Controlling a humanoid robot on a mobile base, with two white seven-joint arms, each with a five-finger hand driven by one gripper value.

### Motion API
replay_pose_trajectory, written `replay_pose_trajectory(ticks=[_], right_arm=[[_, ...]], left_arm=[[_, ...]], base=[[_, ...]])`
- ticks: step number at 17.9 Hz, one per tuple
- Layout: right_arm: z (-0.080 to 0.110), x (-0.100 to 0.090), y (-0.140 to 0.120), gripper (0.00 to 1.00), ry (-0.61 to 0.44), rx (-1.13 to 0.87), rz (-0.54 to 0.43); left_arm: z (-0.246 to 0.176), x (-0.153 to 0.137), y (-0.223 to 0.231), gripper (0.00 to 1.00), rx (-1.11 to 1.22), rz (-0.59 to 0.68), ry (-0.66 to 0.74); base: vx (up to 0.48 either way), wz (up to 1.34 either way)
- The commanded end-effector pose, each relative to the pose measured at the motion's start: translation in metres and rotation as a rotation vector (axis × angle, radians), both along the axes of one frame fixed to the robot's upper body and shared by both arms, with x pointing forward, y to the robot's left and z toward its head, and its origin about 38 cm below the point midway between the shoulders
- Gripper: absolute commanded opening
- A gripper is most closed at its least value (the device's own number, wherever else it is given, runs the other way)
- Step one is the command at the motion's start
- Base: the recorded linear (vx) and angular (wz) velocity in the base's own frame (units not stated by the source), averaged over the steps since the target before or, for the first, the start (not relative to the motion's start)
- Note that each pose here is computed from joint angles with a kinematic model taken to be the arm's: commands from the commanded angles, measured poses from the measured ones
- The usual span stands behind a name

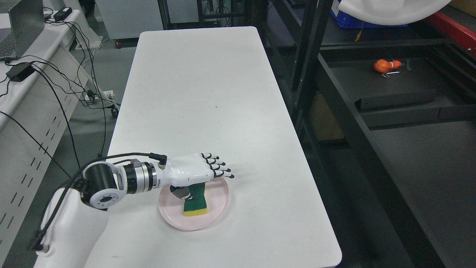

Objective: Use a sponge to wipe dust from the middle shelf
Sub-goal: 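Move the left hand over the green-and-yellow sponge on the pink plate, then lower the left hand and close its fingers around the sponge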

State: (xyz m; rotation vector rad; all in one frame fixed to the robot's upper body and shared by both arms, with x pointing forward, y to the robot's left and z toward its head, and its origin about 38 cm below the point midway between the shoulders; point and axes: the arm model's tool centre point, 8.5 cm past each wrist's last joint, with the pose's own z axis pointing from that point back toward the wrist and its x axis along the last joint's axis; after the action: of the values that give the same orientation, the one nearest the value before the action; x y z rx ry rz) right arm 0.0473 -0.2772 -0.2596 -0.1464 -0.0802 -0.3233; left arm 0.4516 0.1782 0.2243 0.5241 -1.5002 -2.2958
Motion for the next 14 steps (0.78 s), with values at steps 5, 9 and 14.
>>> replay_pose_trajectory(ticks=[5, 9, 14], right_arm=[[0.001, -0.001, -0.010, 1.00, 0.051, 0.003, -0.005], [0.001, -0.001, -0.010, 1.00, 0.051, 0.003, -0.005], [0.001, -0.001, -0.010, 1.00, 0.051, 0.003, -0.005]], left_arm=[[0.037, -0.014, 0.005, 0.93, 0.088, -0.023, -0.117], [0.041, -0.018, 0.022, 0.94, 0.154, -0.004, -0.133], [0.012, -0.027, 0.020, 0.94, 0.157, -0.013, -0.067]], base=[[0.000, 0.00], [0.000, 0.00], [0.000, 0.00]])
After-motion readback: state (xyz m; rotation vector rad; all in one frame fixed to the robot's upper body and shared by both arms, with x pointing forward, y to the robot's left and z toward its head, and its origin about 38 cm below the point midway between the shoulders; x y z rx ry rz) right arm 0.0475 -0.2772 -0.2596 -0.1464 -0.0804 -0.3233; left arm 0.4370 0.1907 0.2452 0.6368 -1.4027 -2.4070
